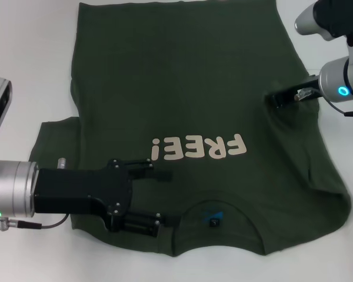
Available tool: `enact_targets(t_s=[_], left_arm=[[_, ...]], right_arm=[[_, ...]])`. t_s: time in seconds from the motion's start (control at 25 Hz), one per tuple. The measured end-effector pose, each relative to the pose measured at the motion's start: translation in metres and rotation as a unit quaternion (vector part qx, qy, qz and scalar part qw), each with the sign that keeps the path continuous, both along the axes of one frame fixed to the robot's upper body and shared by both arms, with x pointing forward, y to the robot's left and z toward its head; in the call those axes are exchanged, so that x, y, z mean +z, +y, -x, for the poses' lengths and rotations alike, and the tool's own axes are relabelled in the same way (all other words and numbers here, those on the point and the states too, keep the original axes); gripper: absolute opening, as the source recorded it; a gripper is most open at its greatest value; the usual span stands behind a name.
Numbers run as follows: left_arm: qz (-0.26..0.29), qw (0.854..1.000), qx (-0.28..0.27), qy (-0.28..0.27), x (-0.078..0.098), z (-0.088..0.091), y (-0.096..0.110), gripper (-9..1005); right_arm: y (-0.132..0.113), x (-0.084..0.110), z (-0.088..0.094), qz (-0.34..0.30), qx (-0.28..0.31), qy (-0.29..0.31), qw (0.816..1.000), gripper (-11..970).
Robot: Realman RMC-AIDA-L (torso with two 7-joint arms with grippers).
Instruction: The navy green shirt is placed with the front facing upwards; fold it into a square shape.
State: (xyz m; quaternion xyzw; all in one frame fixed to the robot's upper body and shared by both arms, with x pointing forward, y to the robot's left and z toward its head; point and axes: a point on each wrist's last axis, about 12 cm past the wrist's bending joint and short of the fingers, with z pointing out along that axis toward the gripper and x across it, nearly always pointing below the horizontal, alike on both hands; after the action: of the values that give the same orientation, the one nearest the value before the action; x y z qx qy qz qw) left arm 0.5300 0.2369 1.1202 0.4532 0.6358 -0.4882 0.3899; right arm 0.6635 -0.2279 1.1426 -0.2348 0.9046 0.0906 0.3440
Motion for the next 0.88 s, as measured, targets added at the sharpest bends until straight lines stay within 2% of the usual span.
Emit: enact_targets(t_s=[0.44, 0.68, 0.8, 0.88], left_arm=[[-0.003, 1.0, 0.009, -0.001, 0.0, -0.002, 0.001, 919], [-0.004, 1.0, 0.009, -0.001, -0.001, -0.002, 0.001, 919], [-0.003, 1.0, 0.009, -0.001, -0.001, -0.002, 0.001, 920], [-0.003, 1.0, 0.009, -0.001, -0.001, -0.002, 0.001, 920]], right_arm=[[-0.001, 0.007, 0.005, -0.022, 0.022, -0.025, 0.999, 245], [-0.018, 0.007, 0.009, -0.015, 0.01, -0.035, 0.999, 483], [-0.026, 0.003, 0.009, 0.01, 0.0, -0.037, 0.999, 704], [-0.03, 0.001, 0.008, 0.031, -0.006, -0.039, 0.999, 762]])
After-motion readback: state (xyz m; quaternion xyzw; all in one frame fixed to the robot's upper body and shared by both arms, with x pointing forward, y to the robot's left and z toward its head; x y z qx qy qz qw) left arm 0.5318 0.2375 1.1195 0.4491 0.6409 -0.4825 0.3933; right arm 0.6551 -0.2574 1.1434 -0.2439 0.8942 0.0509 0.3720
